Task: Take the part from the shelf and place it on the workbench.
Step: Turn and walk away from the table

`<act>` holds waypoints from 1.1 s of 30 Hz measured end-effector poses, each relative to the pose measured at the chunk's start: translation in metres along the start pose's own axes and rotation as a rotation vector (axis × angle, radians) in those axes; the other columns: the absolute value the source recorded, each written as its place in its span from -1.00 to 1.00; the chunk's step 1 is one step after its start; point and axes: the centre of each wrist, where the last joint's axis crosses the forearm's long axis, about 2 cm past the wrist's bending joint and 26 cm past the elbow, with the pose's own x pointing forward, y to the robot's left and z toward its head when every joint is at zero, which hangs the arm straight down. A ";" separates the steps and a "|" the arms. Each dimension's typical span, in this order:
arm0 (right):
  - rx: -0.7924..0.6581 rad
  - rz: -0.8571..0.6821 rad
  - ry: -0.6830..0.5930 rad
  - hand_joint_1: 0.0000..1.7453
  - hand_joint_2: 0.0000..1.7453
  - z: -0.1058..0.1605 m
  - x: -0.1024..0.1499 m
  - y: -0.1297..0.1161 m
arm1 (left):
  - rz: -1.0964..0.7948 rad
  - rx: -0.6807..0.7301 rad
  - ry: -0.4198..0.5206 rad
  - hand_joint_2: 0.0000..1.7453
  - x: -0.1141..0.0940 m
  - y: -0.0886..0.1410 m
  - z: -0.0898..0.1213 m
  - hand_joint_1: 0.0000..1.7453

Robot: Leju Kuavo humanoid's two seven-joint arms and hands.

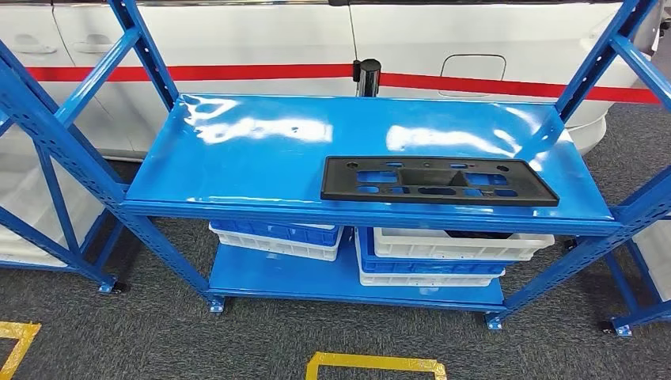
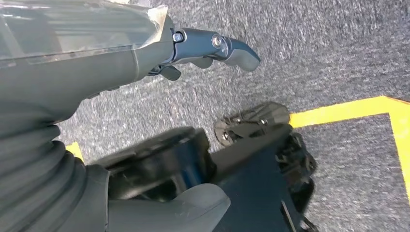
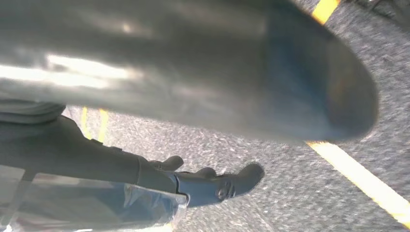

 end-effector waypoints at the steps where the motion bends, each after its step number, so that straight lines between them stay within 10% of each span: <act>1: -0.002 0.003 0.000 -1.00 -1.00 0.000 -0.001 0.000 | 0.000 0.000 -0.002 1.00 0.001 0.000 0.000 -1.00; 2: -0.005 0.007 0.000 -1.00 -1.00 0.000 -0.001 0.000 | 0.000 0.000 -0.003 1.00 0.002 0.000 0.000 -1.00; 6: -0.013 0.019 -0.006 -1.00 1.00 0.001 0.001 0.001 | -0.004 0.001 0.000 1.00 0.001 0.001 0.000 -1.00; 25: 0.057 0.024 0.026 -1.00 1.00 0.001 0.000 0.003 | -0.007 0.001 0.044 1.00 -0.001 0.004 0.000 -1.00; 29: 0.093 -0.057 0.040 -1.00 -1.00 0.002 -0.009 0.010 | 0.022 0.009 0.065 1.00 -0.008 0.010 0.001 -1.00; 30: 0.103 -0.081 0.043 -1.00 -1.00 0.003 -0.012 0.012 | 0.030 0.011 0.071 1.00 -0.011 0.011 0.001 -1.00; 31: 0.112 -0.105 0.047 -1.00 -1.00 0.003 -0.015 0.014 | 0.037 0.012 0.076 0.50 -0.013 0.013 0.002 -1.00; 33: 0.129 -0.153 0.050 -1.00 0.00 0.004 -0.020 0.016 | 0.053 0.015 0.086 -0.50 -0.017 0.015 0.002 -1.00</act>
